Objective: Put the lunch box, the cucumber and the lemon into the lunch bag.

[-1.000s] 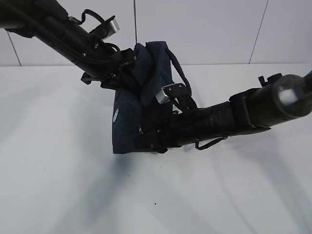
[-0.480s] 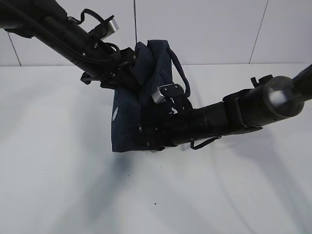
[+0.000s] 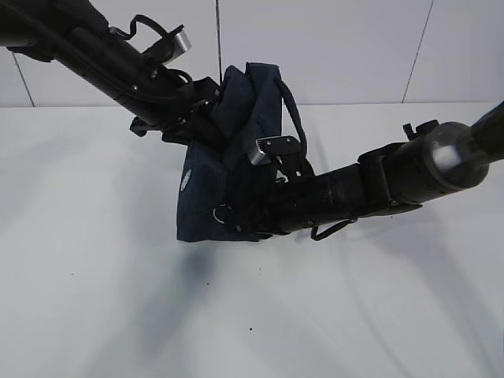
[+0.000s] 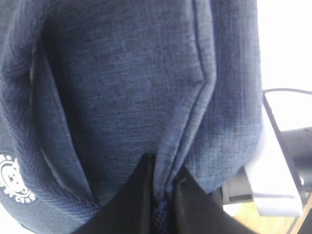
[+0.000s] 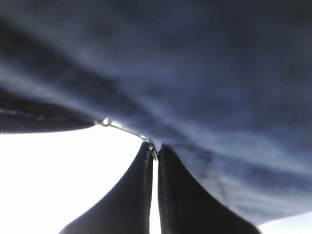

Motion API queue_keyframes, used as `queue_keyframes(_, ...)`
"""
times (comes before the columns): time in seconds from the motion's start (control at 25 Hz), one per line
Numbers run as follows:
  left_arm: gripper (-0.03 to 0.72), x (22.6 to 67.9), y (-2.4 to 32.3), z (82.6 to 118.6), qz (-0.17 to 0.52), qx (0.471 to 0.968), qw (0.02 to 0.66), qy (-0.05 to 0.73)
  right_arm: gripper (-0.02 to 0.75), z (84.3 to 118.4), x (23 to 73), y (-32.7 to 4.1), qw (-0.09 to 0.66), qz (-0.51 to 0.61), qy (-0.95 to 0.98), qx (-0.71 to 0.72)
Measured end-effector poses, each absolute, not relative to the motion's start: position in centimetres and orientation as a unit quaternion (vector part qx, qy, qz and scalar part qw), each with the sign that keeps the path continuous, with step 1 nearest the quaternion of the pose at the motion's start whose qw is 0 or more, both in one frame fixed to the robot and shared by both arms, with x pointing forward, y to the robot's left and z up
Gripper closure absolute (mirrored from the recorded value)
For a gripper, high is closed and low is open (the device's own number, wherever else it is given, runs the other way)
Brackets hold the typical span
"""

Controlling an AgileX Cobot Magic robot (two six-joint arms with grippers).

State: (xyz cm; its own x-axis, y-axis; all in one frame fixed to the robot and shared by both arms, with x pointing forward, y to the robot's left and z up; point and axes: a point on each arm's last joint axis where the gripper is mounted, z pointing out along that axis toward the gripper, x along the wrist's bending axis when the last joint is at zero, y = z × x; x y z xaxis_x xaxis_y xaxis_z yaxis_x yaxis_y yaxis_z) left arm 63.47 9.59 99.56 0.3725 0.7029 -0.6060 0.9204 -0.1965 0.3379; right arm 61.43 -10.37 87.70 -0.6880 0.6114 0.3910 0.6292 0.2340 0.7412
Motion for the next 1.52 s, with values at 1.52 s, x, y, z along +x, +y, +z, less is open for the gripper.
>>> queue_keyframes(1.52, 0.578, 64.0, 9.6, 99.6, -0.135, 0.754, 0.354, 0.537, 0.738, 91.2, 59.7, -10.3, 0.061, -0.452, -0.815, -0.357)
